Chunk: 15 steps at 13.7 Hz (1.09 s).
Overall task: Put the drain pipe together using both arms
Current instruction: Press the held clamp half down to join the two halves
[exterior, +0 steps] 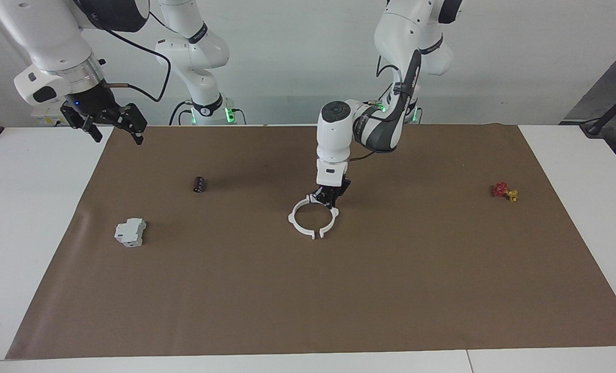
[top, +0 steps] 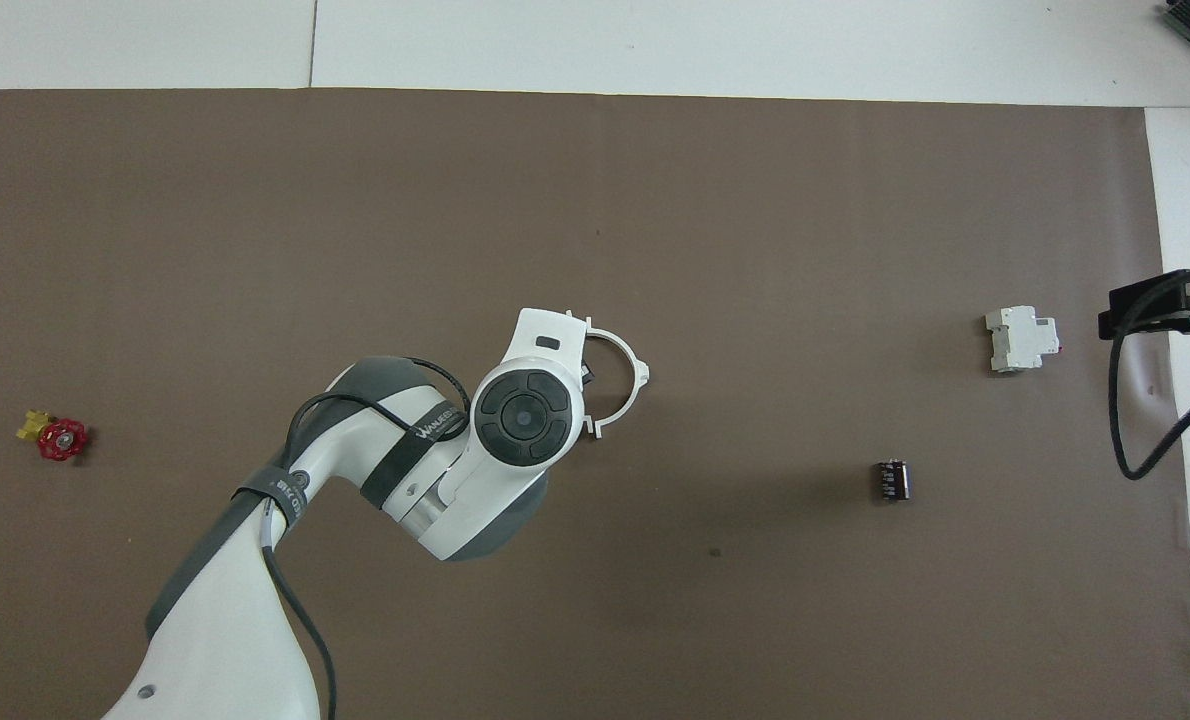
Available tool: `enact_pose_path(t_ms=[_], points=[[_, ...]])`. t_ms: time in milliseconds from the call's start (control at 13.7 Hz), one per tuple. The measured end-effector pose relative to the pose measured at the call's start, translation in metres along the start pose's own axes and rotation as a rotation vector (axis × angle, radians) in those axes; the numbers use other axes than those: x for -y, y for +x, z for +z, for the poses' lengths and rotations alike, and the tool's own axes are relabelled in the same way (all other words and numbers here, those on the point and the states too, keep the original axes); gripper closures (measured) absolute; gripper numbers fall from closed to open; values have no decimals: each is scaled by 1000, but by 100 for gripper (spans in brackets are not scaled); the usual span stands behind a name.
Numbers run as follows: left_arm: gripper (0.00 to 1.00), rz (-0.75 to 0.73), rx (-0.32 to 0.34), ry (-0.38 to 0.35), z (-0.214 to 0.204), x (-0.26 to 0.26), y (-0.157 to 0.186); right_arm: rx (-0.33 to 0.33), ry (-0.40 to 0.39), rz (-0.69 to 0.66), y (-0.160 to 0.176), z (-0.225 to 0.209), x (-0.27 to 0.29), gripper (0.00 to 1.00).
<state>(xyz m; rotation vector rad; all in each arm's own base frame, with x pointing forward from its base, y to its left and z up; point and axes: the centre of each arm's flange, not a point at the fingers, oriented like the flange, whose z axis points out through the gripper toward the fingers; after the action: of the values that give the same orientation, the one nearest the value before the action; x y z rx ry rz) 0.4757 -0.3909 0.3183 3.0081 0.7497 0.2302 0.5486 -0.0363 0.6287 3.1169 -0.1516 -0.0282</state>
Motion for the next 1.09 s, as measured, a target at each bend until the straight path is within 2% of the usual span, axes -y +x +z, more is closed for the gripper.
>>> enact_pose_path(t_ms=[1093], points=[[93, 27, -3, 6, 11, -3, -10, -1, 0, 0, 0, 0, 0, 0]])
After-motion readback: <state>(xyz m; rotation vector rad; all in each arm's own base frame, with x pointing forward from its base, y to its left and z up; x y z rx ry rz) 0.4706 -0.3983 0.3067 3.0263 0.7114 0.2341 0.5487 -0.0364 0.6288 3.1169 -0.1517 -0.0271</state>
